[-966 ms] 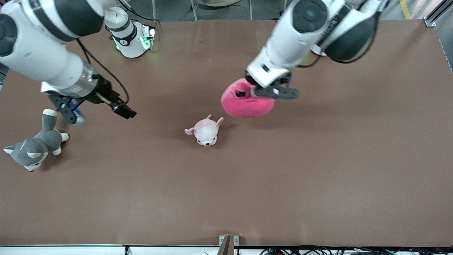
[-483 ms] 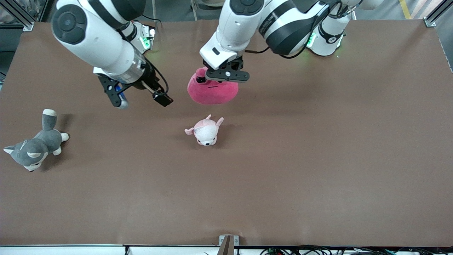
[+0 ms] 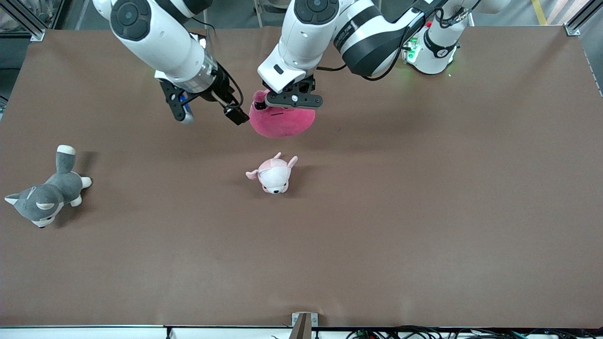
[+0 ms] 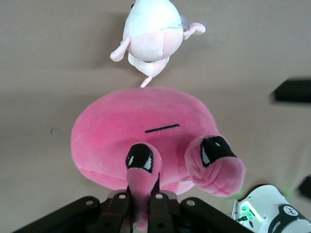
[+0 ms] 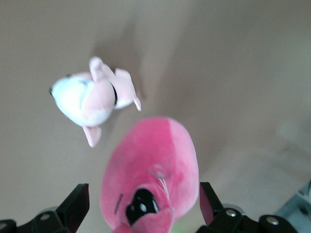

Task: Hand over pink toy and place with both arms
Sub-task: 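Lift the pink plush toward the pig while the right gripper approaches, then grasp the pink plush with the right gripper beside the left gripper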

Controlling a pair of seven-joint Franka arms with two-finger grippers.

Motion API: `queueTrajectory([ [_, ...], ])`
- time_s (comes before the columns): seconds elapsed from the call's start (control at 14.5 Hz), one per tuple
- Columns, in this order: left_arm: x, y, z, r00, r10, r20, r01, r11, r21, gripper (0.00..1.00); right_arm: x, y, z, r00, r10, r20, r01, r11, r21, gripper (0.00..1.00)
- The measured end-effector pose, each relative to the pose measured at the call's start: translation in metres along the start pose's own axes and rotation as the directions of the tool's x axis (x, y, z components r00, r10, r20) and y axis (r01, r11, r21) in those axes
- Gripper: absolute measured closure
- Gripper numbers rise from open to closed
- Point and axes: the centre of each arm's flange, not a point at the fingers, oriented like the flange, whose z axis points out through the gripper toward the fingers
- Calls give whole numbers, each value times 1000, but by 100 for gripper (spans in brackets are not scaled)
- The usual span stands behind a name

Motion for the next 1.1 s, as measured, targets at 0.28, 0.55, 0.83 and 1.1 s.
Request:
queueTrajectory([
  [0.28,0,0,-1,1000,0,-1,0,1000,-1,89,-12,6,32,999,6,42,-6,1000,-7,0],
  [0.55,1,0,-1,1000,-1,-2,1,1000,-1,89,-17,8,36,999,0,42,1,1000,-8,19],
  [0.83,1,-1,-1,1000,-2,-2,2,1000,-1,89,-25,10,37,999,-15,43,15,1000,-9,26],
  [1.1,1,-1,-1,1000,-2,-2,2,1000,-1,90,-32,11,38,999,-27,45,27,1000,1,52],
])
